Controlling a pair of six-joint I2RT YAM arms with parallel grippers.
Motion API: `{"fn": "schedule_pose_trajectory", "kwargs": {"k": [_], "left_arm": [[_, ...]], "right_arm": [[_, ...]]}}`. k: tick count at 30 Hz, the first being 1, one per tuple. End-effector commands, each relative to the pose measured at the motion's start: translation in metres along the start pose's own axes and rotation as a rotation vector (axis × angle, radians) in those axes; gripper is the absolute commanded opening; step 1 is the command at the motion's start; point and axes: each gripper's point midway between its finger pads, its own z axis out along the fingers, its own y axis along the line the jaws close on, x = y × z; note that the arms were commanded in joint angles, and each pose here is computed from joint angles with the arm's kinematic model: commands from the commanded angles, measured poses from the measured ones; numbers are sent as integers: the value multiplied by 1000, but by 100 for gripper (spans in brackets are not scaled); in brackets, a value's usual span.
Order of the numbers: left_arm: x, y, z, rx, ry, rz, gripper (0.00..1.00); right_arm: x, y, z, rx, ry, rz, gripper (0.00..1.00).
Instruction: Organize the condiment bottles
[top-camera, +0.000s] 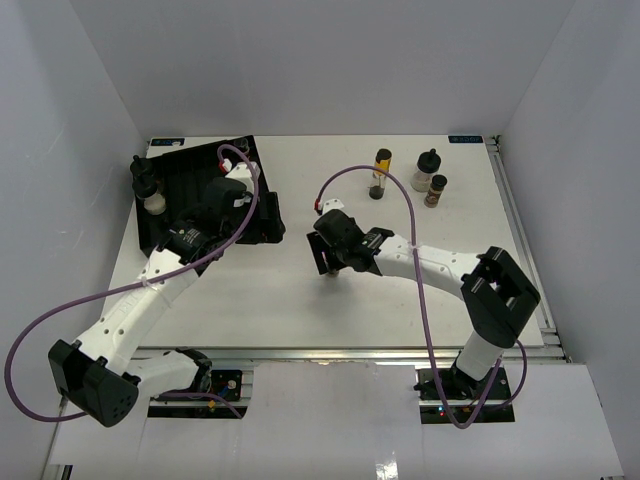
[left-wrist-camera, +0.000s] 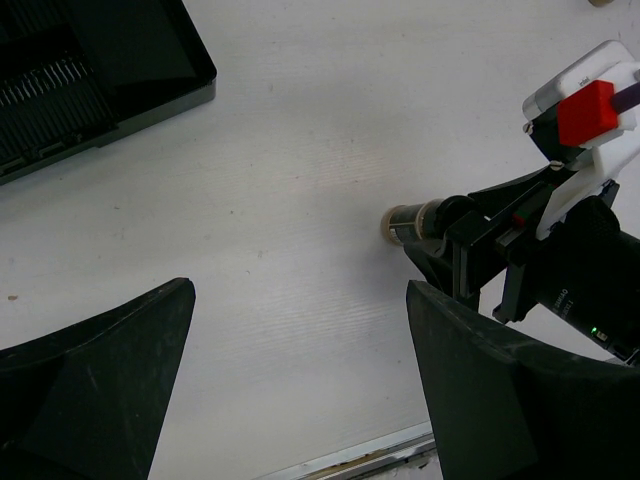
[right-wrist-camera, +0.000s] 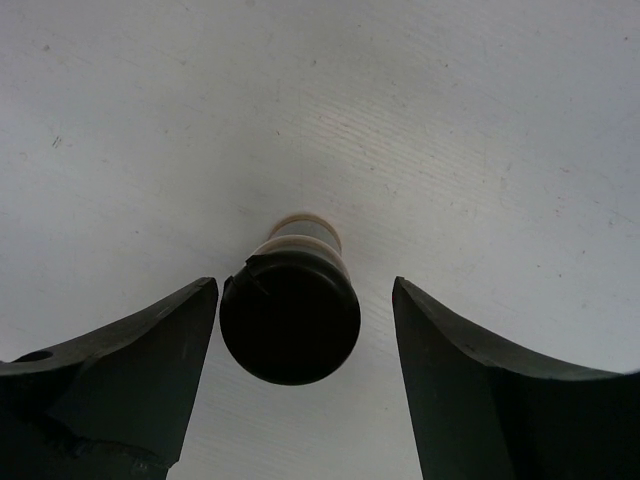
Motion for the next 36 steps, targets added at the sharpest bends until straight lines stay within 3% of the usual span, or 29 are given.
{"fn": "schedule_pose_trajectory", "kwargs": {"k": [1,8,13,24,32,36], "left_arm": [[-24,-8,-22,40,-63,7,98],[-37,-21,-32,97,-59,70,98],[-35,-38,-28,184,-12,113,98],[13,-83,24,227,157,194,96],[70,-110,83,132,312,284,91],[83,-120,98,113,335,298,91]], "right_arm": [[-32,-1,-15,18,-72,1,81],[-71,-7,-47,31,-163,2,88],[-87,-49,-74,94,-191,104,88],[-64,-181,-134,259,-271,326,89],[-61,-194,-162,257,-353,324,89],[-58,-197,-165,264,-358,311,90]]}}
